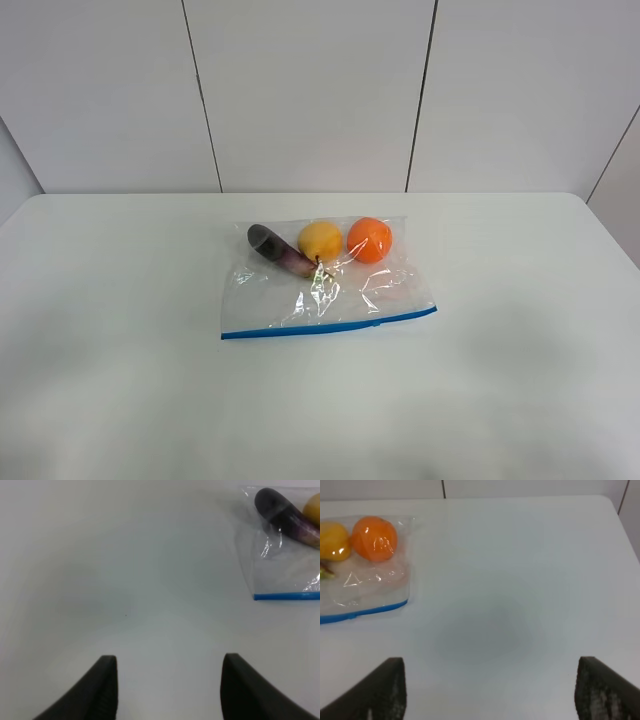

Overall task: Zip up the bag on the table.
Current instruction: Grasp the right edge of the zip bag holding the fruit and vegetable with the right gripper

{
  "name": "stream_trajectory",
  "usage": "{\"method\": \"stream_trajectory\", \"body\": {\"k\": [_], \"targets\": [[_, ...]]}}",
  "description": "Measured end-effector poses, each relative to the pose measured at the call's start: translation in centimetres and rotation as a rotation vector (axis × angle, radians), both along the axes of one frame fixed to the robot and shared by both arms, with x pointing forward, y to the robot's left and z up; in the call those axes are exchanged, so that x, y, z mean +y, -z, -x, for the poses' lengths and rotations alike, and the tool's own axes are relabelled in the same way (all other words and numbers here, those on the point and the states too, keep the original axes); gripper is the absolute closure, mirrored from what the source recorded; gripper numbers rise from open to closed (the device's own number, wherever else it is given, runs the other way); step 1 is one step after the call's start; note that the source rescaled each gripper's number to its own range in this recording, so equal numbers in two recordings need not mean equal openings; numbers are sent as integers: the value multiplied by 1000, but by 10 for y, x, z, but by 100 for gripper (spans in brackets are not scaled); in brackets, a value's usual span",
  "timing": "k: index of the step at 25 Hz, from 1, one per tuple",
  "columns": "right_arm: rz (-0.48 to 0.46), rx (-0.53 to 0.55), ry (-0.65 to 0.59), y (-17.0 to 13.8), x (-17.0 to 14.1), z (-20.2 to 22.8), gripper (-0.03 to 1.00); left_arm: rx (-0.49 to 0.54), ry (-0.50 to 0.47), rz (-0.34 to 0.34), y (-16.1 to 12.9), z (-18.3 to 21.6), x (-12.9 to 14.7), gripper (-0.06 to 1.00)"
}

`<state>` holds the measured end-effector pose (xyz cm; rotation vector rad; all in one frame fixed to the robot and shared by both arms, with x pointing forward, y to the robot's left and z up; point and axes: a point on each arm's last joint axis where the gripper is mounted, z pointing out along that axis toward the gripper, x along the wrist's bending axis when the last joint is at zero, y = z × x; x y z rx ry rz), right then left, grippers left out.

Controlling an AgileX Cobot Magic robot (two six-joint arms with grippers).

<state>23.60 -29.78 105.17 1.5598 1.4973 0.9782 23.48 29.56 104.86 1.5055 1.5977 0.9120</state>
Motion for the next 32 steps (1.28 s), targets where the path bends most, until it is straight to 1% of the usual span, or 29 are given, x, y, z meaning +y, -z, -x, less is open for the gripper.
{"method": "stream_trajectory", "body": {"k": [32], "targets": [[0,1,0,0,0,0,-3,0,0,0,0,0,0,-6]]}}
